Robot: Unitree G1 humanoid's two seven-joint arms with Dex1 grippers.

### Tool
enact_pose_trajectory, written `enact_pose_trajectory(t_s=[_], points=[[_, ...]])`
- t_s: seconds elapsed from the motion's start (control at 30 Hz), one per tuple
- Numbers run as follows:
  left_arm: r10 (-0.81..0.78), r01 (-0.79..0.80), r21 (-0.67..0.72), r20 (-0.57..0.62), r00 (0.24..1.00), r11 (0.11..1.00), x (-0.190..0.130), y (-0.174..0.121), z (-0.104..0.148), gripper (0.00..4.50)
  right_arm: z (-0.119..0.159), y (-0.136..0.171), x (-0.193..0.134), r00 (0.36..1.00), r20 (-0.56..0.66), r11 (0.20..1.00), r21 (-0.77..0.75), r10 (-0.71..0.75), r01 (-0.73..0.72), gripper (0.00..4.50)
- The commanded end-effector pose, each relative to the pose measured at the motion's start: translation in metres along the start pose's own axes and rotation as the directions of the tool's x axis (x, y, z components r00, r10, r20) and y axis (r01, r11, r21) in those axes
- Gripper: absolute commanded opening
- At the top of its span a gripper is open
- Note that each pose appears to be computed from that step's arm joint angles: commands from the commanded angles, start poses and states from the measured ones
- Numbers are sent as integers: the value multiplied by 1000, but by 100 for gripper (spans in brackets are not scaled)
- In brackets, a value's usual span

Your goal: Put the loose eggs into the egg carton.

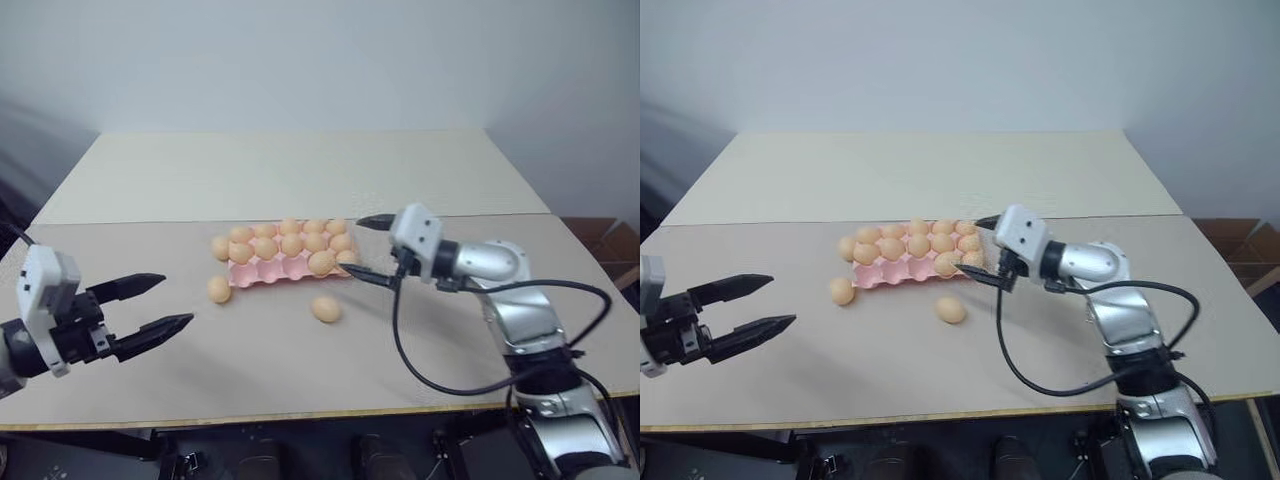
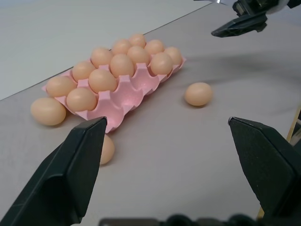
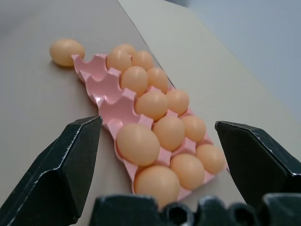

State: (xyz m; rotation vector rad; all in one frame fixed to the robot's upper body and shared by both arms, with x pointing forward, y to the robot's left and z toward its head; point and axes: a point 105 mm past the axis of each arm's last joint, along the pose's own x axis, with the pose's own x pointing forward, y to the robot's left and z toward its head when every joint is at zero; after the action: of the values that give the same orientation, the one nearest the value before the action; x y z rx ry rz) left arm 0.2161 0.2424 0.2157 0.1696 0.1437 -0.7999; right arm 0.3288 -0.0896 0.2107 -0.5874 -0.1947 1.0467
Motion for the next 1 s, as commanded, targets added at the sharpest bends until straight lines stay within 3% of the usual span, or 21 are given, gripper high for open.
enact_pose_trajectory(t_s=[0.03,0.37,0.57,0.7,1.0], points=[[-9,8,27,12,1000,1000,-1,-1,7,450,13,6,-21,999,31,999,-16,36,-35,448],[20,-21,26,35,999,999,-4,-1,6,450,-9,22,-81,993,-56,991,92,105,-99,448],[42,-43,21,41,998,999,-8,-2,4,450,-5,21,-88,992,-59,989,102,111,-105,448],[40,-41,20,44,998,999,-6,-3,4,450,-4,21,-77,991,-51,990,76,126,-122,448],[28,-29,25,44,999,999,-2,-2,6,450,-31,53,-2,969,-160,982,40,190,-186,448]])
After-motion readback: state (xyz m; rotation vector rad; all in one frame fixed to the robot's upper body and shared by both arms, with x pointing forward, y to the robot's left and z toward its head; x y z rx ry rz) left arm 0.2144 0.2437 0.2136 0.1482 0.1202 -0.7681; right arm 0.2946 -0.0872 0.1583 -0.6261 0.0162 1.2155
